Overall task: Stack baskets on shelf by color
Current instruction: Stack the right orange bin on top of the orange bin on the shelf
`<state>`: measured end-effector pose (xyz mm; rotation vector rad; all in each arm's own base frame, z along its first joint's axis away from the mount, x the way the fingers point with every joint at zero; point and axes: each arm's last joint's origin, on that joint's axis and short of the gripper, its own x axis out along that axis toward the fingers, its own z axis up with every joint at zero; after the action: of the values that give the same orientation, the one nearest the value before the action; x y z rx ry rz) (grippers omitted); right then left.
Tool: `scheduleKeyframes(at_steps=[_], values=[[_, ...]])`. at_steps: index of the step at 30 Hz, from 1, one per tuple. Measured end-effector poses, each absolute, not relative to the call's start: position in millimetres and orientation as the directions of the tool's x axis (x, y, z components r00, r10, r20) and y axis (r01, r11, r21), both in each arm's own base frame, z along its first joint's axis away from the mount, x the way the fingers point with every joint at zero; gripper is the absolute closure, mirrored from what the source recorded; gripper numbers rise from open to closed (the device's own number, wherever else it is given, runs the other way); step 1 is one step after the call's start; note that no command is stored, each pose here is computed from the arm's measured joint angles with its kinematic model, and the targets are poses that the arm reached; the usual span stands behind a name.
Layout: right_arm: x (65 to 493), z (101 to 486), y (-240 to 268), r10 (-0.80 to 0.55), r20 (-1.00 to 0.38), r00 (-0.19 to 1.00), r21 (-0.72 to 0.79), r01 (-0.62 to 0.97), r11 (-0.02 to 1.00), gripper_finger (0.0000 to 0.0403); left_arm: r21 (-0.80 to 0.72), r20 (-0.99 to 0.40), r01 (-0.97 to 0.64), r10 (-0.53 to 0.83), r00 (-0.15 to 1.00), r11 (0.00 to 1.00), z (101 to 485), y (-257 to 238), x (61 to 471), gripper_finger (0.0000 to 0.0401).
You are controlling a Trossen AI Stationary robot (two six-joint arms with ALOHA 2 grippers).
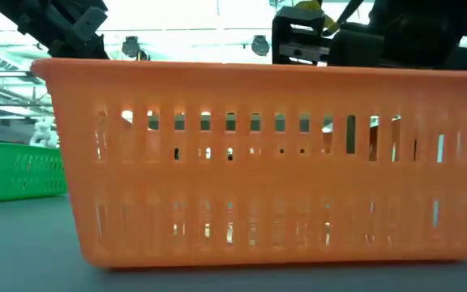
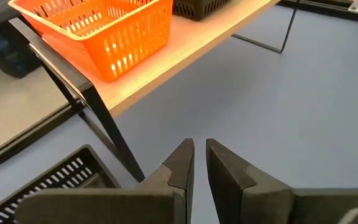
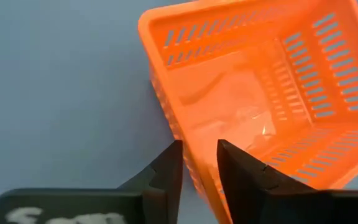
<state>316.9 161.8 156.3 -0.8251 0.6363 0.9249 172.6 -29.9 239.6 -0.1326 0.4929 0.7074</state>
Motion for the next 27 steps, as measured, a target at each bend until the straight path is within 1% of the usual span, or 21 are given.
scheduleKeyframes(at_steps=[2, 5, 6, 8, 12, 15, 18, 20, 23, 27], values=[[317, 157, 162, 0.434, -0.769, 0.469, -0.337, -0.875, 0.348, 0.0338, 0.048, -0.477, -0.652, 0.591, 0.651, 0.757, 240, -30, 173, 0.0354], [316, 163, 162, 0.443, -0.758, 0.479, -0.345, -0.870, 0.352, 0.0386, 0.048, -0.478, -0.652, 0.590, 0.650, 0.757, 239, -30, 172, 0.0354], [316, 166, 162, 0.446, -0.752, 0.485, -0.349, -0.867, 0.355, 0.0394, 0.049, -0.478, -0.651, 0.590, 0.650, 0.757, 239, -30, 172, 0.0354], [316, 174, 160, 0.453, -0.735, 0.505, -0.355, -0.855, 0.378, 0.0394, 0.052, -0.478, -0.650, 0.590, 0.650, 0.758, 239, -30, 172, 0.0354], [321, 190, 145, 0.430, -0.693, 0.579, -0.316, -0.780, 0.540, 0.0393, 0.066, -0.479, -0.644, 0.590, 0.650, 0.763, 239, -30, 172, 0.0355], [325, 202, 127, 0.331, -0.675, 0.660, -0.306, -0.658, 0.688, 0.0399, 0.066, -0.479, -0.643, 0.590, 0.650, 0.763, 239, -30, 172, 0.0354], [328, 217, 109, 0.197, -0.642, 0.741, -0.336, -0.502, 0.797, 0.0399, 0.071, -0.479, -0.642, 0.590, 0.649, 0.764, 239, -30, 172, 0.0355], [332, 228, 100, 0.150, -0.611, 0.777, -0.335, -0.426, 0.840, 0.0399, 0.082, -0.479, -0.636, 0.590, 0.650, 0.767, 239, -30, 172, 0.0354], [340, 240, 90, 0.135, -0.579, 0.804, -0.298, -0.363, 0.883, 0.0400, 0.087, -0.479, -0.634, 0.591, 0.650, 0.768, 239, -30, 172, 0.0354], [344, 243, 77, 0.107, -0.573, 0.813, -0.282, -0.318, 0.905, 0.0401, 0.087, -0.479, -0.634, 0.591, 0.650, 0.768, 239, -30, 172, 0.0355]])
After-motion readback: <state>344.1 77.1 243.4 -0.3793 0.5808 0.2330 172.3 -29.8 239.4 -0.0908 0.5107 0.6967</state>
